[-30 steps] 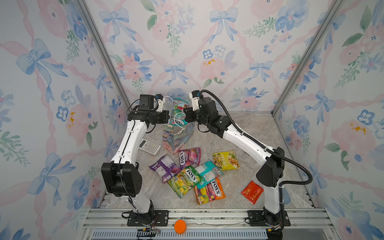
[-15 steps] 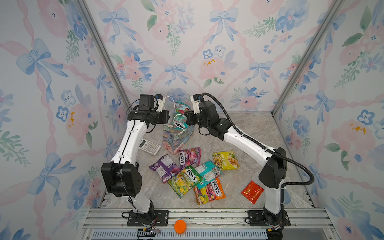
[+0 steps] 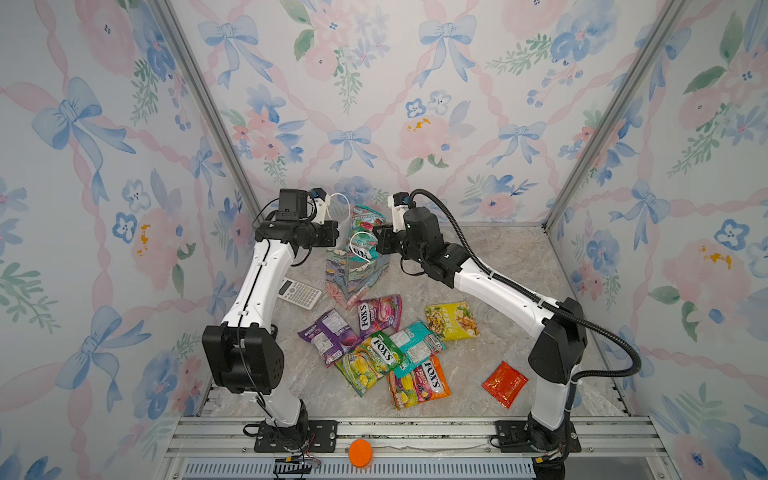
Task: Place the snacks into the paper bag
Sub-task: 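Release the teal bag and move the right gripper to the orange Fox's bag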
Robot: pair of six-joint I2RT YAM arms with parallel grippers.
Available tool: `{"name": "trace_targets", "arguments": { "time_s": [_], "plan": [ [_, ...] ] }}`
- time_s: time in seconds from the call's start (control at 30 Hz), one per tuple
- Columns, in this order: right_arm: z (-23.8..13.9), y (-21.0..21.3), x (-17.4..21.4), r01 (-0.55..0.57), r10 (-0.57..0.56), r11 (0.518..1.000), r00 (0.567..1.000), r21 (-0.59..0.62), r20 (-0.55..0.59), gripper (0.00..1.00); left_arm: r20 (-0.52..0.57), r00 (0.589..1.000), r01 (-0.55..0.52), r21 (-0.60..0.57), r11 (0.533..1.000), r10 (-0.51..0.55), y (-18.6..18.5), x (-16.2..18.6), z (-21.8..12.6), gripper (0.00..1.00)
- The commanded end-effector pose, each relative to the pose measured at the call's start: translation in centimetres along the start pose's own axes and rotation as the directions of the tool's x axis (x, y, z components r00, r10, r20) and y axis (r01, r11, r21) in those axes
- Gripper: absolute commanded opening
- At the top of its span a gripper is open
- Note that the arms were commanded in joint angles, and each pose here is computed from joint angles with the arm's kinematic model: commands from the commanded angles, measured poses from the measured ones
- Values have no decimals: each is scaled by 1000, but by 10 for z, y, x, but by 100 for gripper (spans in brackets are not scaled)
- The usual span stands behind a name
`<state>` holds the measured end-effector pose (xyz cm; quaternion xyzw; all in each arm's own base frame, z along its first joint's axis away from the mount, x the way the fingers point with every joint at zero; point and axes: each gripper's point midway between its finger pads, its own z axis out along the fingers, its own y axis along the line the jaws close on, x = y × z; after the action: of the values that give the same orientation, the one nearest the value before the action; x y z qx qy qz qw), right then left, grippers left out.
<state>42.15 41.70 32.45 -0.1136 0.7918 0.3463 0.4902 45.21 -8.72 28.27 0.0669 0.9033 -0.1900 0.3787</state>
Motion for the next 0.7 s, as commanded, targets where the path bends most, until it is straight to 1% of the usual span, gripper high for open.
{"name": "trace_targets", "arguments": {
  "time_s": [0.0, 0.2, 0.23, 0.27, 0.3, 0.37, 0.43, 0.53, 0.67],
  "plan": [
    [-16, 21, -23, -38, 44, 997, 996, -69, 76, 0, -24, 999, 26, -13, 1000, -27, 5, 8, 0, 0],
    [-15, 18, -17, -52, 57, 996, 996, -66, 68, 0, -23, 999, 26, -15, 1000, -27, 6, 8, -1, 0],
    [-15, 18, -16, -52, 57, 997, 996, -64, 65, 3, -24, 999, 26, -14, 1000, -27, 6, 8, -1, 0],
    [-14, 17, -16, -52, 56, 997, 996, -61, 63, 7, -24, 999, 28, -15, 999, -29, 7, 8, 0, 0],
    [-14, 18, -16, -50, 54, 997, 997, -63, 61, 15, -25, 999, 27, -13, 1000, -27, 6, 8, 0, 0],
    [-14, 20, -17, -41, 44, 997, 998, -65, 54, 39, -26, 999, 29, -13, 999, -29, 6, 9, 0, 0],
    [-15, 21, -21, -28, 32, 997, 998, -65, 56, 57, -26, 999, 28, -13, 1000, -28, 6, 9, 0, 0],
    [-20, 21, -31, -14, 18, 998, 997, -58, 74, 76, -26, 999, 26, -16, 1000, -26, 6, 9, 0, 0],
    [-26, 21, -44, 7, -2, 998, 996, -57, 86, 90, -27, 999, 28, -19, 999, -28, 8, 9, 0, 0]
  ]
}}
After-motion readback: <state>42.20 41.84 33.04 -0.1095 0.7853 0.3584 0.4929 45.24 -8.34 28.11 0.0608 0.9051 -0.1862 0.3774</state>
